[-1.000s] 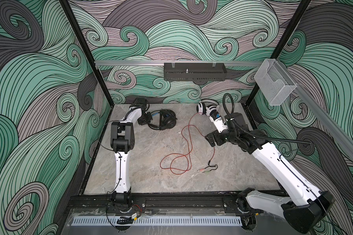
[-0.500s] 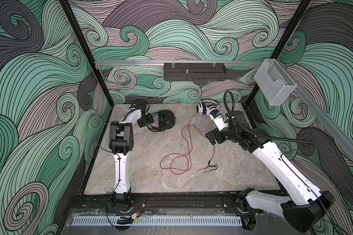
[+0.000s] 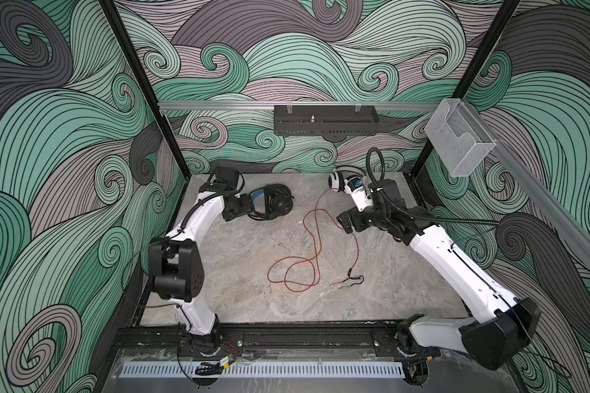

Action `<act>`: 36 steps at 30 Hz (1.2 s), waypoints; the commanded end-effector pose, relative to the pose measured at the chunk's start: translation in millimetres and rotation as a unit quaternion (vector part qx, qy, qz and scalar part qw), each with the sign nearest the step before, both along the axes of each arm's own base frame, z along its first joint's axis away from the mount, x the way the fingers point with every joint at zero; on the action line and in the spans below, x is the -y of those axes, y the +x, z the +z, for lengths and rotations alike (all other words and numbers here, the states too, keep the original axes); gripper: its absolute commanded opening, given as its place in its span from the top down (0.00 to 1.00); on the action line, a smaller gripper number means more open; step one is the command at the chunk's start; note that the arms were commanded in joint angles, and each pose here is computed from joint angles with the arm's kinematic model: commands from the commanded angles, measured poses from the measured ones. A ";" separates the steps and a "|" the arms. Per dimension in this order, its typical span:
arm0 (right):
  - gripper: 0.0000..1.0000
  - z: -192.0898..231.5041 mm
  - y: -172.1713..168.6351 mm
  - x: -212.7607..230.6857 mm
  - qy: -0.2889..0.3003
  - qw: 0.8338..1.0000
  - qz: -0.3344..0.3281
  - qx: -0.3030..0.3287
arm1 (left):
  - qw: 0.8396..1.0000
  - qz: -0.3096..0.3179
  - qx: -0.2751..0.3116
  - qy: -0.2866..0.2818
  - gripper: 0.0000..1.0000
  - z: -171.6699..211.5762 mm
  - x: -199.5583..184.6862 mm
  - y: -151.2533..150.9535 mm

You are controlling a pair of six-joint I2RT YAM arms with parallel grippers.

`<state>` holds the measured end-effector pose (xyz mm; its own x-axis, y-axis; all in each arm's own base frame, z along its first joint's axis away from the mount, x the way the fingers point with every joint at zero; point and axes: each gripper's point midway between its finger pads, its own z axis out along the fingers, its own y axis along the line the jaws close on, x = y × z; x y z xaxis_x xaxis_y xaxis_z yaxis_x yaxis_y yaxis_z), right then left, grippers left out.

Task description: Wrap the headphones

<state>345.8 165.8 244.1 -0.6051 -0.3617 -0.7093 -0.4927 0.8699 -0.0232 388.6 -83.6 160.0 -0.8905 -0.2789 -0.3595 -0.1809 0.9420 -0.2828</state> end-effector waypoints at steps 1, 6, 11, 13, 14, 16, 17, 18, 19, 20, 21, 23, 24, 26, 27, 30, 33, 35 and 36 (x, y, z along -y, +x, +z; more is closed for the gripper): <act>0.01 -17.3 28.6 4.7 0.028 0.999 -0.037 -0.015 | 0.998 -0.041 0.016 -0.036 0.27 16.6 34.4 -33.9; 0.00 -55.6 62.5 13.0 0.047 0.993 -0.089 -0.066 | 0.992 -0.101 0.054 -0.058 0.27 39.5 85.4 -64.0; 0.00 -92.7 79.5 15.0 0.045 0.987 -0.117 -0.101 | 0.988 -0.116 0.073 -0.075 0.27 49.0 110.1 -67.9; 0.00 -103.9 84.1 16.5 0.047 0.984 -0.129 -0.114 | 0.987 -0.118 0.077 -0.078 0.27 53.0 112.3 -68.1; 0.01 -108.7 87.0 16.9 0.052 0.982 -0.135 -0.119 | 0.987 -0.120 0.078 -0.077 0.27 54.2 111.7 -69.5; 0.01 -117.9 91.5 18.3 0.063 0.978 -0.148 -0.130 | 0.986 -0.124 0.083 -0.076 0.27 57.3 110.8 -71.1; 0.00 -122.8 93.5 18.2 0.067 0.977 -0.152 -0.137 | 0.985 -0.128 0.086 -0.075 0.27 57.5 110.8 -71.7; 0.01 -127.6 94.4 17.8 0.068 0.975 -0.154 -0.143 | 0.985 -0.131 0.088 -0.074 0.27 57.7 111.0 -71.4; 0.01 -131.3 95.6 17.3 0.068 0.975 -0.155 -0.147 | 0.985 -0.133 0.089 -0.072 0.27 57.6 111.1 -70.7; 0.01 -135.0 96.9 16.4 0.068 0.974 -0.156 -0.150 | 0.984 -0.134 0.089 -0.070 0.27 57.6 111.0 -70.0; 0.01 -139.3 98.5 15.3 0.069 0.973 -0.156 -0.153 | 0.985 -0.134 0.088 -0.069 0.27 56.7 111.5 -68.6; 0.01 -143.1 103.8 12.1 0.072 0.973 -0.154 -0.155 | 0.985 -0.131 0.085 -0.071 0.27 55.9 113.2 -66.2; 0.02 -145.7 106.7 9.9 0.073 0.973 -0.153 -0.157 | 0.985 -0.131 0.083 -0.075 0.27 55.9 115.2 -65.2; 0.02 -148.5 115.5 5.7 0.074 0.972 -0.153 -0.160 | 0.985 -0.131 0.078 -0.083 0.27 54.5 118.5 -64.0; 0.03 -149.1 120.9 5.1 0.074 0.972 -0.156 -0.159 | 0.985 -0.130 0.076 -0.085 0.27 53.8 119.3 -63.5; 0.02 -141.7 140.8 3.1 0.082 0.972 -0.169 -0.144 | 0.985 -0.127 0.073 -0.090 0.27 53.0 120.4 -64.5; 0.02 -139.5 161.8 -2.9 0.100 0.967 -0.185 -0.141 | 0.987 -0.129 0.053 -0.086 0.28 39.2 122.2 -63.8; 0.03 -144.5 173.7 -6.5 0.114 0.962 -0.201 -0.148 | 0.987 -0.130 0.049 -0.085 0.28 37.2 122.2 -64.5; 0.03 -148.6 179.1 -8.4 0.120 0.959 -0.209 -0.153 | 0.987 -0.131 0.050 -0.085 0.28 37.5 122.1 -64.5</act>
